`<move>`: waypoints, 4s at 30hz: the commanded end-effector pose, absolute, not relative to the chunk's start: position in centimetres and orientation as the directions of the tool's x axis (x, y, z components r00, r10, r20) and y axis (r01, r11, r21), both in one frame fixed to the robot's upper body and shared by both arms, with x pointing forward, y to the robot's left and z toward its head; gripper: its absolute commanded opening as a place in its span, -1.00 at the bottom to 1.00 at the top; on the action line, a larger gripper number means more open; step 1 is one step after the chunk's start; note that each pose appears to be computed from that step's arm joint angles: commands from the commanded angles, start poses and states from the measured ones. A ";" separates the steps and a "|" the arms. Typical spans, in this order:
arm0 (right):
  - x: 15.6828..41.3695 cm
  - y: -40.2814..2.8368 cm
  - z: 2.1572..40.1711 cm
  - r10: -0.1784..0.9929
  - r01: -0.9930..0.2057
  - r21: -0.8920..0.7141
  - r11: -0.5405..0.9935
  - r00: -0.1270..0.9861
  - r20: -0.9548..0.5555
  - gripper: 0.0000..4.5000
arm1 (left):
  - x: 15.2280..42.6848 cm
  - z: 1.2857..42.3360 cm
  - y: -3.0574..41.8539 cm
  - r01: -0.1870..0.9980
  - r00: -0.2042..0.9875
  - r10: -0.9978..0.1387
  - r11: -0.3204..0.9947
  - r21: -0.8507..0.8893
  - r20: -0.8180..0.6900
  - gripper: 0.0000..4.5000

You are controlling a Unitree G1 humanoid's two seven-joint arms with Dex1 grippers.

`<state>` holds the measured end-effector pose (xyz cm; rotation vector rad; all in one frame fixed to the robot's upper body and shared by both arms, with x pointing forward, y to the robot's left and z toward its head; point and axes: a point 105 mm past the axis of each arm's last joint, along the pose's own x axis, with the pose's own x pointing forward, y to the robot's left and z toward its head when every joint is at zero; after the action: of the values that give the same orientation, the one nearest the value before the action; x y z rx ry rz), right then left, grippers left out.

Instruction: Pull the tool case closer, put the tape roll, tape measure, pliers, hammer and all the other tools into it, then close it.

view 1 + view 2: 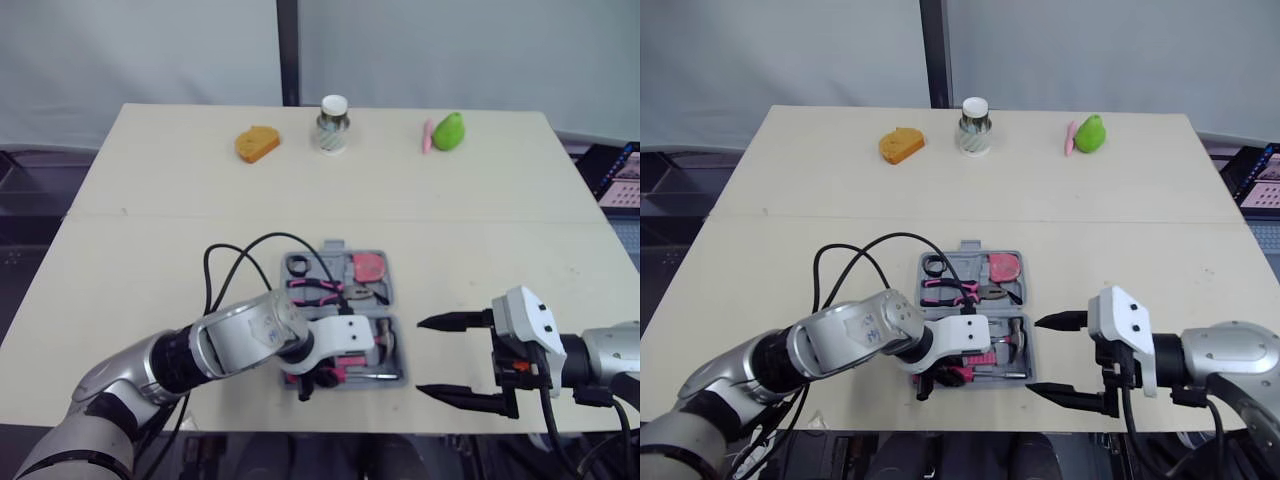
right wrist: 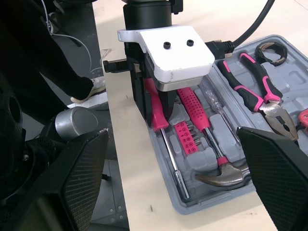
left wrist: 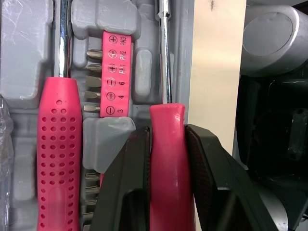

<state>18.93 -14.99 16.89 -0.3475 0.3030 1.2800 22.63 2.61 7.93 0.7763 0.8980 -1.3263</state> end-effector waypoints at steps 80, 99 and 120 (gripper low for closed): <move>22.4 -17.4 15.1 0.811 -0.854 -0.034 0.520 0.506 -0.295 1.00 | 26.8 11.9 12.3 0.958 0.248 -0.859 0.285 -0.016 -0.448 -0.97; 29.8 -16.1 5.8 0.669 -0.752 -0.094 0.653 0.630 -0.394 -0.99 | 30.4 4.1 11.7 0.805 0.529 -0.720 0.594 -0.005 -0.449 -1.00; 24.8 -13.6 5.0 0.761 -0.838 0.044 0.544 0.470 -0.448 -0.99 | 23.6 1.5 13.7 0.845 0.357 -0.714 0.521 -0.117 -0.603 -1.00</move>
<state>25.25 -14.61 4.05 -0.2004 0.4856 0.9406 25.35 13.61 3.36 0.2612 0.5495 -0.9900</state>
